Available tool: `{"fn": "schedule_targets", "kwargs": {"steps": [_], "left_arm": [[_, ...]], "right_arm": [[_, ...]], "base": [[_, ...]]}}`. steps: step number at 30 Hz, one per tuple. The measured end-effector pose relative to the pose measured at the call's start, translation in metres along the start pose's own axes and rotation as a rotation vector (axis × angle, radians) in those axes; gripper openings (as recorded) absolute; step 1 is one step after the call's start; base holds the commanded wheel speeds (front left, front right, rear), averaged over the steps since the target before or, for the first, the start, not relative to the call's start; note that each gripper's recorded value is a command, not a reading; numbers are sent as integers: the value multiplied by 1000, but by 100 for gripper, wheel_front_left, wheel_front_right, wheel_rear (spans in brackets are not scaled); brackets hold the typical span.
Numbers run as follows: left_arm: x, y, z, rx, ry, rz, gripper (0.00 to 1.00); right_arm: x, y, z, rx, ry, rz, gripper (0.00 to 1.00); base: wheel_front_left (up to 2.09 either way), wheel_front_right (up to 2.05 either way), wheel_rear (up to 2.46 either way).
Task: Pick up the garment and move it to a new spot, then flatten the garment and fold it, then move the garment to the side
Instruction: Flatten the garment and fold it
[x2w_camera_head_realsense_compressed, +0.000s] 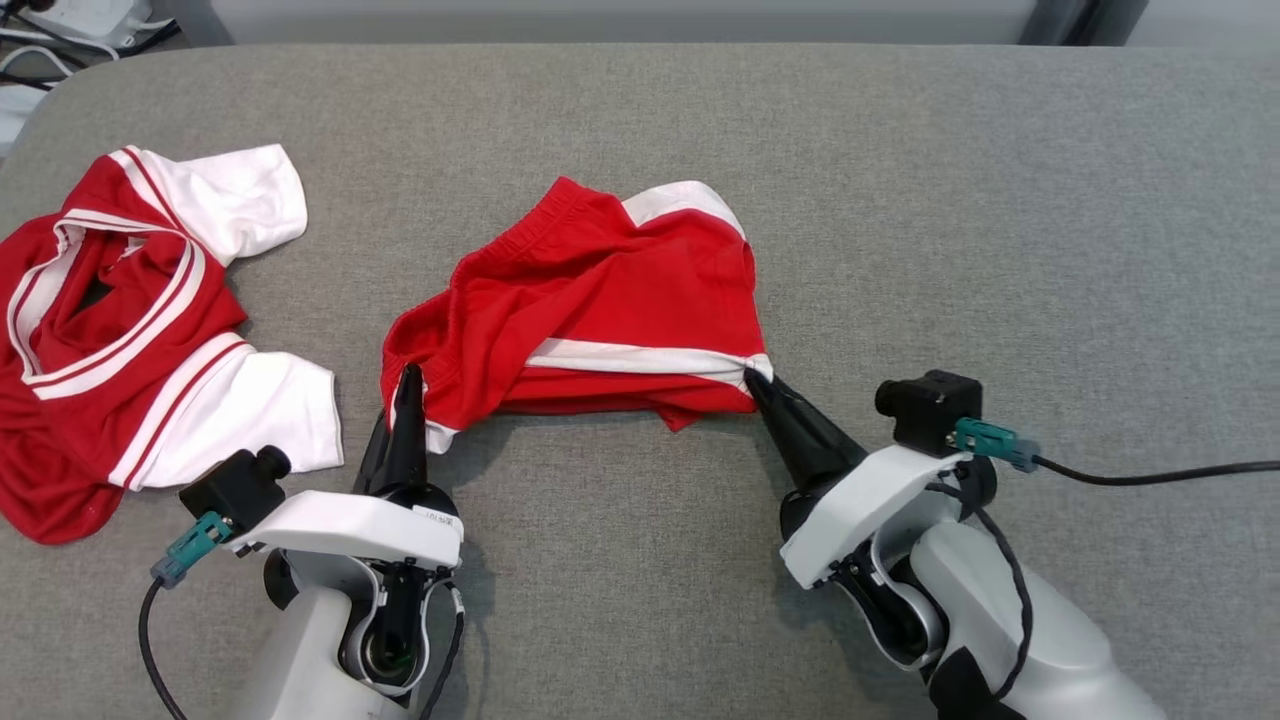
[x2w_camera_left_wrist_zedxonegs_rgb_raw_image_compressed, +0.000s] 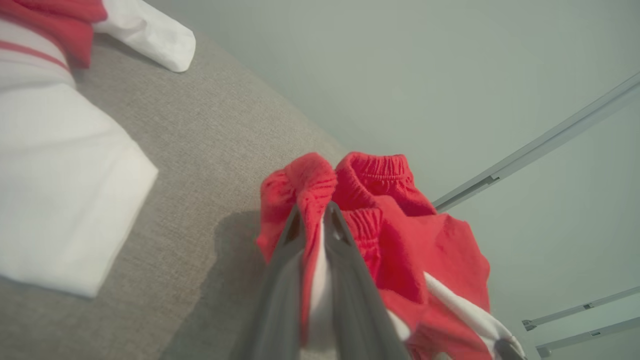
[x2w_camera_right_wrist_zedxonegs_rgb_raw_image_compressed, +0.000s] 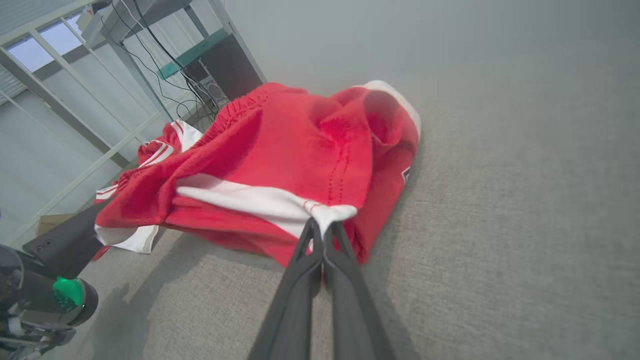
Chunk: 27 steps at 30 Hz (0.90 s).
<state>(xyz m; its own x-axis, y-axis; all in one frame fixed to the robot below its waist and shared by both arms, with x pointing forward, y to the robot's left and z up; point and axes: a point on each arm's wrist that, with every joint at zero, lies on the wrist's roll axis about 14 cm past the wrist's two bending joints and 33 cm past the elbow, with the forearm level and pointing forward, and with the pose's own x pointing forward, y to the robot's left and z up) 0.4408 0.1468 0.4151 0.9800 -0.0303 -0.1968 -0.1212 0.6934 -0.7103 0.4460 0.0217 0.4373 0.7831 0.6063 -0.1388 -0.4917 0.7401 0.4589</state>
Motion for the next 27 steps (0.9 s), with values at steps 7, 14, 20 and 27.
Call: {"fn": "schedule_targets", "kwargs": {"steps": [7,14,20,27], "left_arm": [[0,-16,-24,17,72,-45,100],[0,-46,-28,344,117,-254,100],[-34,-82,-70,602,250,-536,100],[-42,-54,-82,789,347,-536,100]], "right_arm": [[-39,-53,28,-19,-116,-171,0],[-77,-94,47,-71,-188,-314,0],[-82,-99,56,-120,-208,-331,0],[-76,-88,57,-122,-216,-306,0]], "base": [[0,0,0],[0,0,0],[0,0,0],[0,0,0]]}}
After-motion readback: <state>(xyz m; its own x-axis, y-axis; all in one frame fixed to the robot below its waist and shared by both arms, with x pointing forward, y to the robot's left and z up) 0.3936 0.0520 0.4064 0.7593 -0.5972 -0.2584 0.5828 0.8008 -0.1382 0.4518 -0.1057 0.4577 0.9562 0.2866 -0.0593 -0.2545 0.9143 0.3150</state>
